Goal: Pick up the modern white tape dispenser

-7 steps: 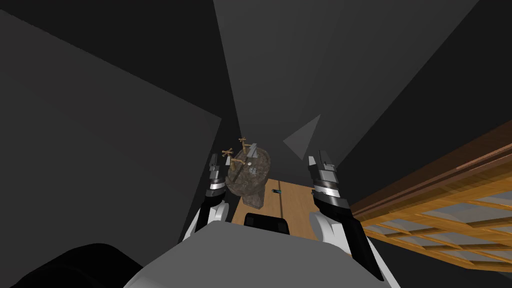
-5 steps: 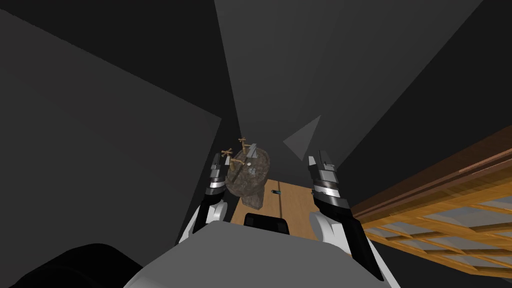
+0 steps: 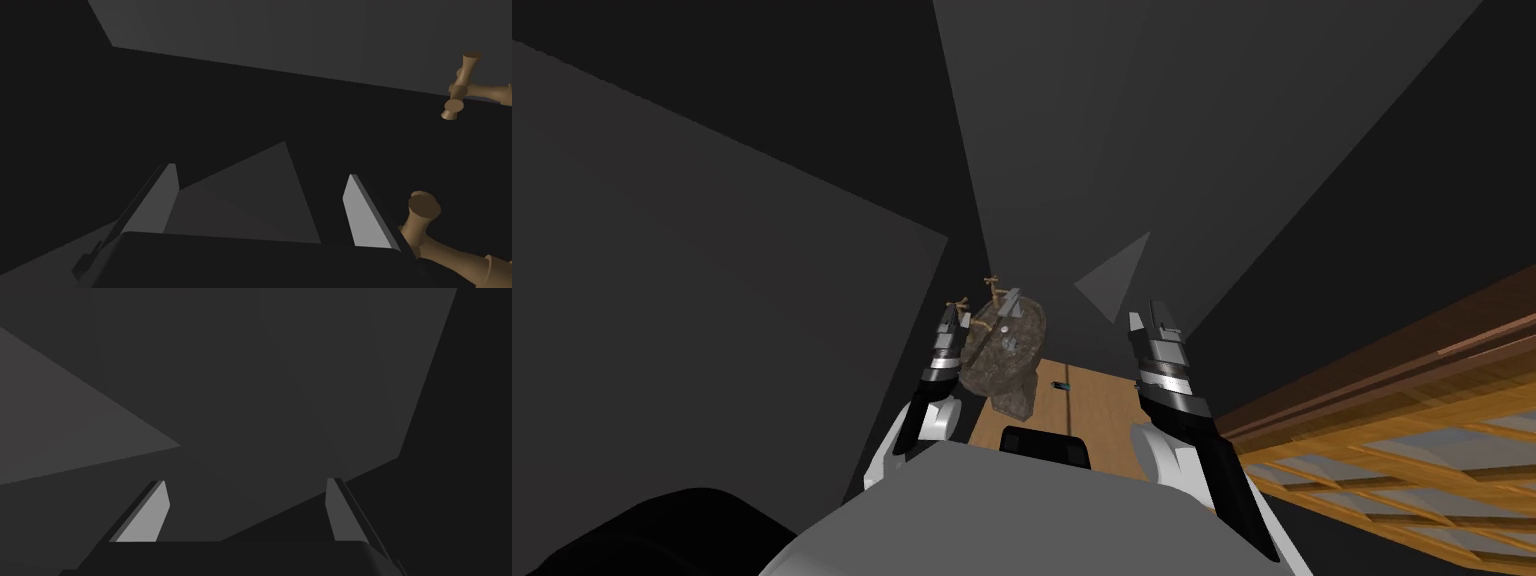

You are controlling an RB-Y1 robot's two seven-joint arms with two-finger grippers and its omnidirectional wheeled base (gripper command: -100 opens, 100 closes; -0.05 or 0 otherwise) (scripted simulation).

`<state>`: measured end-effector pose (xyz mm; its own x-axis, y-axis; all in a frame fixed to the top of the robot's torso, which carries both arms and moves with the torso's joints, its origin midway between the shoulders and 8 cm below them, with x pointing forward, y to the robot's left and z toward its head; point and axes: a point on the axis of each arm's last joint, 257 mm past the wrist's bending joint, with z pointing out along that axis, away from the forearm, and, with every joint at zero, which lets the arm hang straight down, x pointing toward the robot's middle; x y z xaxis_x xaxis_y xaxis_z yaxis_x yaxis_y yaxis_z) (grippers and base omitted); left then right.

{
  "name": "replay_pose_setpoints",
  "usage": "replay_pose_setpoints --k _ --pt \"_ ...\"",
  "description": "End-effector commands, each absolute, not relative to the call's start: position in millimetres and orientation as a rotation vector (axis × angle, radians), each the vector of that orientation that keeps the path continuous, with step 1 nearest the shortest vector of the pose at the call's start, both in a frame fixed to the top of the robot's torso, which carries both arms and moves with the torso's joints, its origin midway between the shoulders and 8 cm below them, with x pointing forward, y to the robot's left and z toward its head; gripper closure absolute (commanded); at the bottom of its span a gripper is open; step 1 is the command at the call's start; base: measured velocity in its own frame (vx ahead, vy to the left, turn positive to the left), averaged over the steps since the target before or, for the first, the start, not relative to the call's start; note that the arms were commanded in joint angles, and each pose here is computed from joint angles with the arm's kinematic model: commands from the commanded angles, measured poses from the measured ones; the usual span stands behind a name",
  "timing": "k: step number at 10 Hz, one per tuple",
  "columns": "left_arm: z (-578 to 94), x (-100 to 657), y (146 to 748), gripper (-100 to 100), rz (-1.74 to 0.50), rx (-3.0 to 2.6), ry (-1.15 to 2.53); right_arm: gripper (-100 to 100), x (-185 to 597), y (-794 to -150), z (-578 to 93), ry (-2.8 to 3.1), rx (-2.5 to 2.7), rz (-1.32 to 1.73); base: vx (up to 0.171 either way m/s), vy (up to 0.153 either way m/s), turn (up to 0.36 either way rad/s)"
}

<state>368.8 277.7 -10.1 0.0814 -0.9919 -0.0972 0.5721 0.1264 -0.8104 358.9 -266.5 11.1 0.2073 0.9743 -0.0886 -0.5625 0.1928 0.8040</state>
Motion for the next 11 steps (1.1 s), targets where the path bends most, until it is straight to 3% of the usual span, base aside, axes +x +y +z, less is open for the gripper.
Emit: replay_pose_setpoints --k 1,11 --pt "-15 374 282 -100 -1.290 -0.707 0.798 0 359 -266 11 0.701 0.726 1.212 0.033 -0.080 0.023" --pt "-42 408 337 -100 -0.987 -0.774 0.979 0 359 -266 11 0.701 0.726 1.212 0.046 -0.116 0.029"
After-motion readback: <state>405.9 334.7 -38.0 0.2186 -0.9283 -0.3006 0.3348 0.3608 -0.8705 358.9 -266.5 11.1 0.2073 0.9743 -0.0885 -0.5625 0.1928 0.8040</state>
